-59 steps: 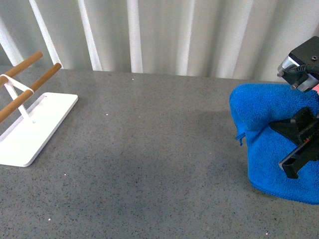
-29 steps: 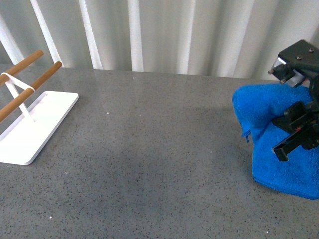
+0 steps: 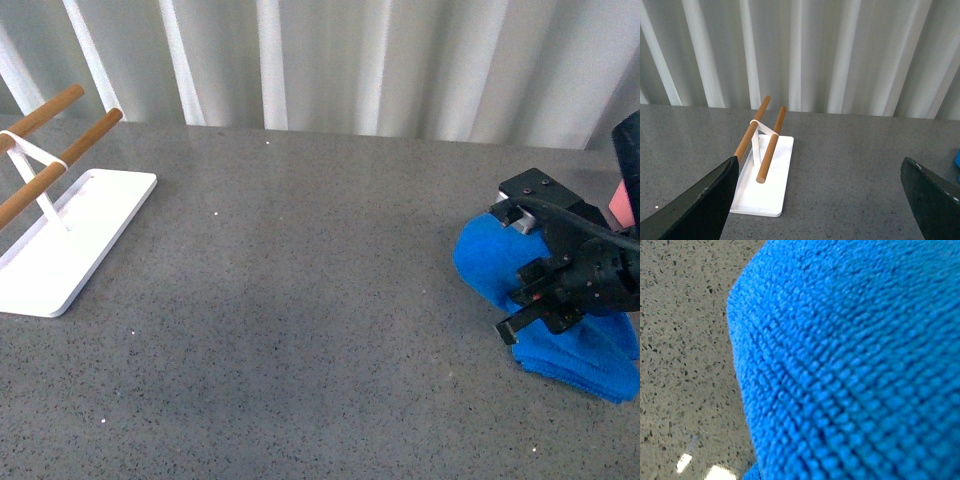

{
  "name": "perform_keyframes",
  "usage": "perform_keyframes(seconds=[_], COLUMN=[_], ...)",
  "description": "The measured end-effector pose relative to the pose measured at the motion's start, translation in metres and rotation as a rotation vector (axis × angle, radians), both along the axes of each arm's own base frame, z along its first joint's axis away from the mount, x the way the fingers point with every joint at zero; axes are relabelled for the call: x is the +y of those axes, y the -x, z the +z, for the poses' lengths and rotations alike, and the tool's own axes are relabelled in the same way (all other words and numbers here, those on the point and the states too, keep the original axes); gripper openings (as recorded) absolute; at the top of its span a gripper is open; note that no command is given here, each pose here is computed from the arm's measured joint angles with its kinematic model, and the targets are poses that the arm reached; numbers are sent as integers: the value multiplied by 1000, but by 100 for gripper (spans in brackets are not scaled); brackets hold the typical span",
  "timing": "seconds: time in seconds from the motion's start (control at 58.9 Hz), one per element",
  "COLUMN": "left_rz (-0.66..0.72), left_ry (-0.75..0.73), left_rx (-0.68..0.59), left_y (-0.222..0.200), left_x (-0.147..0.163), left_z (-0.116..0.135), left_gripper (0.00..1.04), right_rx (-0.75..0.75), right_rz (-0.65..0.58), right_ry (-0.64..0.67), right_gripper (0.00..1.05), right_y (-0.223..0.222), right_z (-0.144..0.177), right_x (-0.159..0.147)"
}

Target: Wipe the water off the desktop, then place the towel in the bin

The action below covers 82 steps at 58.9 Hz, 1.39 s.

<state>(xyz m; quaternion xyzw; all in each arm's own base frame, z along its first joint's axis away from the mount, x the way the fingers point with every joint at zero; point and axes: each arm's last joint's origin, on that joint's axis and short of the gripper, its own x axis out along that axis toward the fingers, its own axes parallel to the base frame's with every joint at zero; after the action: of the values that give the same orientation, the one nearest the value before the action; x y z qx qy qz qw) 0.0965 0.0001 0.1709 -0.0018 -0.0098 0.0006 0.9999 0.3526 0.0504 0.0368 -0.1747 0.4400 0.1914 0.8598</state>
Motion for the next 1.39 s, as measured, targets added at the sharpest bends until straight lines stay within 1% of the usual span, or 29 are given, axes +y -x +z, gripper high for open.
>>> perform_keyframes(seconds=[0.153,0.255,0.373,0.526,0.696,0.781,0.917,0.985,1.07,1.273,1.392], left_rz=[0,0,0,0,0,0,0,0,0,0,0], left_ry=[0,0,0,0,0,0,0,0,0,0,0], left_rx=[0,0,0,0,0,0,0,0,0,0,0], left_y=[0,0,0,0,0,0,0,0,0,0,0], left_x=[0,0,0,0,0,0,0,0,0,0,0], left_z=[0,0,0,0,0,0,0,0,0,0,0], left_gripper=[98,98,98,98,98,98,98,98,98,98,98], right_rx=[-11,-9,-17,-25,-63,-71,-106,-126,-141,-130,-117], right_rz=[-25,-36,-51,-77,-92,-88,-53,-27,27,131,154], right_ry=[-28,-46,-36,-20,21,19,-15,-23,-39,-129,-194], right_gripper=[4,4,4,4,4,4,4,4,4,4,4], right_y=[-3,-5,-11,-32,-63,-80,-114,-132,-143,-134,-118], right_z=[-4,-5,-7,-9,-10,-10,-9,-7,-6,-7,-10], right_x=[-10,-25,-39,-57,-63,-62,-42,-21,10,70,95])
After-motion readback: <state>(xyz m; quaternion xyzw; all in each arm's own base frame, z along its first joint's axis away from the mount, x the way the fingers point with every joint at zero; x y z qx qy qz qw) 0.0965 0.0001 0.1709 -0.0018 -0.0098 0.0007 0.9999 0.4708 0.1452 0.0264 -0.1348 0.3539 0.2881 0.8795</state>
